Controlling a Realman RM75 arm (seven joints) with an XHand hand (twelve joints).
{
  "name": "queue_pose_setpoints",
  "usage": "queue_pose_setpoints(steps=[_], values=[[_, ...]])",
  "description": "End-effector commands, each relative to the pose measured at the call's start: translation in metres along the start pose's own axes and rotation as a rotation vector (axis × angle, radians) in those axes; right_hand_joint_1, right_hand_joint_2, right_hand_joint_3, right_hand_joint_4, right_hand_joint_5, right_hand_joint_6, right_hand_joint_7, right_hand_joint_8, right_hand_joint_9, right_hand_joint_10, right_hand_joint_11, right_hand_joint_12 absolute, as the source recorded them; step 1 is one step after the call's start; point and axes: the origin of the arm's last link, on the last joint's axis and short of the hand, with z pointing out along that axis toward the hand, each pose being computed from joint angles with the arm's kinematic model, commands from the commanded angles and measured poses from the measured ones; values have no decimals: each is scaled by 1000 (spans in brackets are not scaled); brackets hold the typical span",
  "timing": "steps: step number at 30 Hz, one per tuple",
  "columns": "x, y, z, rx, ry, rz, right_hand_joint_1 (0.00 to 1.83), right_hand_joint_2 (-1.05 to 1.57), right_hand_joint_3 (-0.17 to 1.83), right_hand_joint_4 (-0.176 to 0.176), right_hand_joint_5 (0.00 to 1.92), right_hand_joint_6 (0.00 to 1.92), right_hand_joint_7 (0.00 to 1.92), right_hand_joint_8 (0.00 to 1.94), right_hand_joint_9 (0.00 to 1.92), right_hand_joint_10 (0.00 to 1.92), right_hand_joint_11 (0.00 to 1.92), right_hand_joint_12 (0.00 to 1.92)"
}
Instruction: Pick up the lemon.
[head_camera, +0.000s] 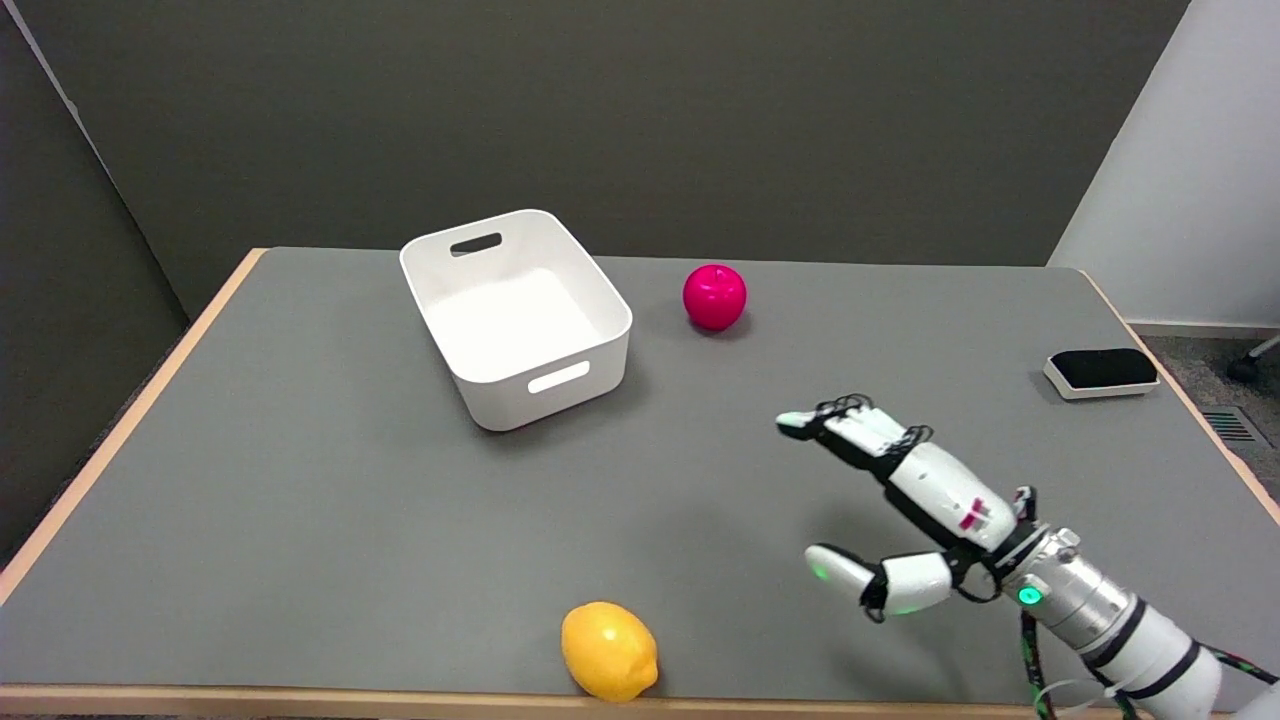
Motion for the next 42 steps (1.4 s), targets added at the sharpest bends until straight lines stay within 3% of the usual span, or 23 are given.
queue_pose_setpoints(steps=[1, 5, 8, 17, 22, 31, 42], values=[[-29, -33, 27, 71, -46, -73, 520, 676, 801, -98, 170, 360, 203, 367, 61, 741, -1, 864], [-27, -31, 28, 63, -44, -78, 519, 676, 799, -98, 170, 360, 204, 368, 61, 742, -1, 867], [-27, -31, 29, 63, -44, -76, 499, 611, 937, -98, 139, 434, 170, 457, 70, 727, -1, 900], [-28, -36, 22, 79, -65, -75, 495, 608, 938, -101, 142, 439, 176, 464, 76, 731, -1, 932], [-34, -50, 16, 164, -90, -43, 491, 604, 938, -100, 149, 444, 183, 468, 82, 735, -1, 941], [-56, -67, 12, 208, -140, 112, 503, 601, 944, -89, 170, 461, 202, 469, 95, 735, -1, 987], [-76, -93, 27, 291, -166, 82, 596, 610, 955, -89, 161, 452, 184, 452, 82, 724, -1, 967]])
